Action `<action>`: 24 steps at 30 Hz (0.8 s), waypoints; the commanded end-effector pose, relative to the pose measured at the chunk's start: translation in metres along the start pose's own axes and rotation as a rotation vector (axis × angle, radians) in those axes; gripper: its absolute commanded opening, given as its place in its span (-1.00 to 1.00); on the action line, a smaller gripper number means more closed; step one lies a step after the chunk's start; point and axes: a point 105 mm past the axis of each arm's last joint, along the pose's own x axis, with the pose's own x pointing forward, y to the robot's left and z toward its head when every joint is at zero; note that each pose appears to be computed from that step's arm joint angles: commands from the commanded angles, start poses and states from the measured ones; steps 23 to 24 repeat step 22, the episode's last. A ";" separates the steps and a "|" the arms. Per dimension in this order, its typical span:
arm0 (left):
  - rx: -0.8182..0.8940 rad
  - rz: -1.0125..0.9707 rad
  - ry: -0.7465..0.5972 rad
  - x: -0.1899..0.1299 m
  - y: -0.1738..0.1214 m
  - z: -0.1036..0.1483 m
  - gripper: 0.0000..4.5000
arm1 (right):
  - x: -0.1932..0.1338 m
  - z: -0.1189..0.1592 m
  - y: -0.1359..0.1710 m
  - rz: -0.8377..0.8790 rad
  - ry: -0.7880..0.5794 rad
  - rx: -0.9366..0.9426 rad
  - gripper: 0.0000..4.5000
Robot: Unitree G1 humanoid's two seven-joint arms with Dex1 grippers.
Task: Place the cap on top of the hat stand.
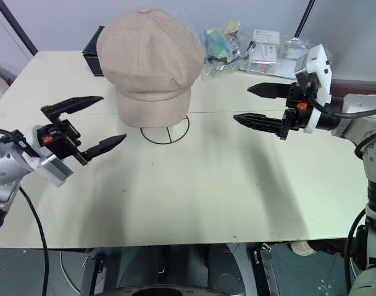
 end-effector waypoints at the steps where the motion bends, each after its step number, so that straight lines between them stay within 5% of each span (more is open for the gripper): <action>1: -0.139 0.112 0.179 -0.011 0.030 -0.012 0.97 | -0.007 0.006 -0.005 -0.025 -0.024 -0.024 1.00; 5: -0.768 0.224 0.430 -0.047 0.040 -0.044 0.97 | -0.012 0.003 -0.014 -0.042 -0.024 -0.002 1.00; 10: -1.221 0.298 0.239 -0.091 0.087 -0.020 0.97 | -0.017 0.007 -0.026 -0.017 -0.054 0.049 1.00; 24: -1.172 0.175 0.241 -0.095 0.102 -0.008 0.97 | -0.010 0.017 -0.035 0.052 -0.111 0.099 1.00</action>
